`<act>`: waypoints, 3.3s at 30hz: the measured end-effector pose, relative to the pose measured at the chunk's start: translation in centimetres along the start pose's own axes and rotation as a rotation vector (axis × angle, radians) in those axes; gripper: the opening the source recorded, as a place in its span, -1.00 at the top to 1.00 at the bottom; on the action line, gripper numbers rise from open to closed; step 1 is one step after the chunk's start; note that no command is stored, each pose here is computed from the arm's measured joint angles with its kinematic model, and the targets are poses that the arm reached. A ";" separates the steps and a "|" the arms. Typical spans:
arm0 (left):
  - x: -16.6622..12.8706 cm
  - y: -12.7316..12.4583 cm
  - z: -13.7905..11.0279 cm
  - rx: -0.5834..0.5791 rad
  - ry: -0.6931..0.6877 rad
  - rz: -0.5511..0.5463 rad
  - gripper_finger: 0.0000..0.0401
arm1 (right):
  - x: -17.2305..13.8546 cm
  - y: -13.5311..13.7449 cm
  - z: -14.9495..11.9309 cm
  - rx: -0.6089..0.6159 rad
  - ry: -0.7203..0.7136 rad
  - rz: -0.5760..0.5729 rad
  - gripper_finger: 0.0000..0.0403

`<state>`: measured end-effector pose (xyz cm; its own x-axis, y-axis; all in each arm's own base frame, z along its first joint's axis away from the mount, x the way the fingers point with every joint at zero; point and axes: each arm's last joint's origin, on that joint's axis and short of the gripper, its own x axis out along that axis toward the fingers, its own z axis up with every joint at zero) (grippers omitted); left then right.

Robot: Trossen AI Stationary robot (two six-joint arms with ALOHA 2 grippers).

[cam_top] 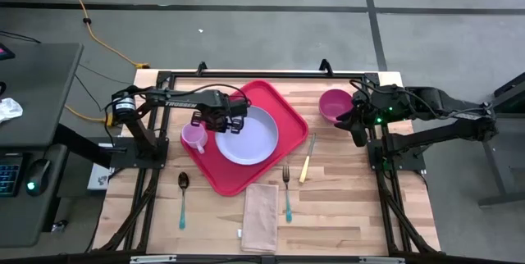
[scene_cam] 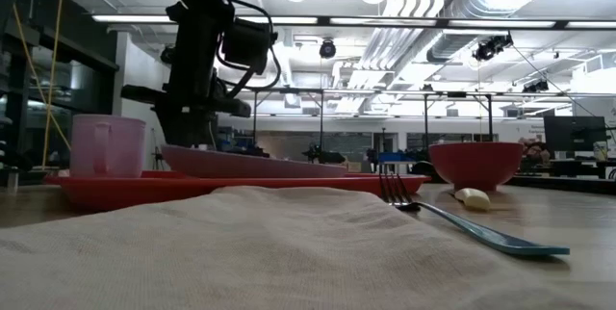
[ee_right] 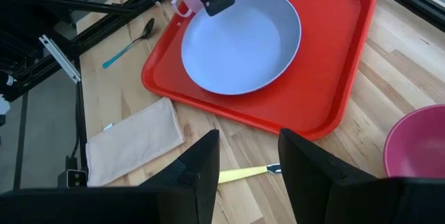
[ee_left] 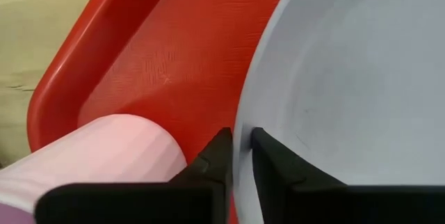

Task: Set up tray
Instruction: Put the purple plate to the right of the light pink mug on the red serving tray, then put the pink bowl on top of the white plate on the red serving tray

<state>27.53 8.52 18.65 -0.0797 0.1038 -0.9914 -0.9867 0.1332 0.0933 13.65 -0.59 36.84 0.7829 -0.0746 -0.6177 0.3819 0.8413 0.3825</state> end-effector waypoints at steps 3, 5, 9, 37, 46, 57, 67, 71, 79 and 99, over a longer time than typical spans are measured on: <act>0.0 0.0 0.0 0.000 0.000 0.001 0.52 | 0.0 0.0 0.0 0.000 0.000 0.000 0.38; 0.0 0.0 0.0 0.000 0.000 -0.001 0.47 | 0.0 0.0 0.0 0.004 0.000 0.000 0.38; 0.0 0.0 0.0 0.001 0.002 -0.005 0.42 | 0.0 0.0 0.0 0.007 0.001 0.002 0.38; -8.2 -1.0 1.2 0.129 -0.046 -0.127 0.41 | 0.0 0.0 0.0 0.003 0.005 0.000 0.38; -13.4 -1.5 -1.1 0.240 -0.089 -0.148 0.41 | 0.0 -0.5 -0.6 -0.039 0.040 -0.073 0.38; -17.6 -2.4 -5.4 0.360 -0.173 -0.247 0.41 | -0.1 -1.1 -0.9 -0.186 0.044 -0.202 0.38; -20.6 -1.0 -9.8 0.373 -0.332 -0.345 0.41 | -0.7 -2.0 -1.4 -0.210 -0.031 -0.367 0.38; -21.9 0.4 -12.0 0.362 -0.387 -0.408 0.41 | 0.5 -3.1 -3.1 -0.178 -0.077 -0.369 0.38; -24.1 3.0 -16.2 0.386 -0.513 -0.568 0.41 | 2.1 -4.4 -5.4 -0.153 -0.145 -0.353 0.38; -22.6 5.2 -23.8 0.404 -0.661 -0.727 0.41 | 4.8 -5.9 -8.0 -0.143 -0.113 -0.381 0.38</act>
<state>20.81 -16.60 39.34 0.7229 0.3662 -0.5860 -0.6362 0.6836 -0.3576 11.27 -1.60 26.12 0.6507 -0.4467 -0.6140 0.5892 0.8071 0.0372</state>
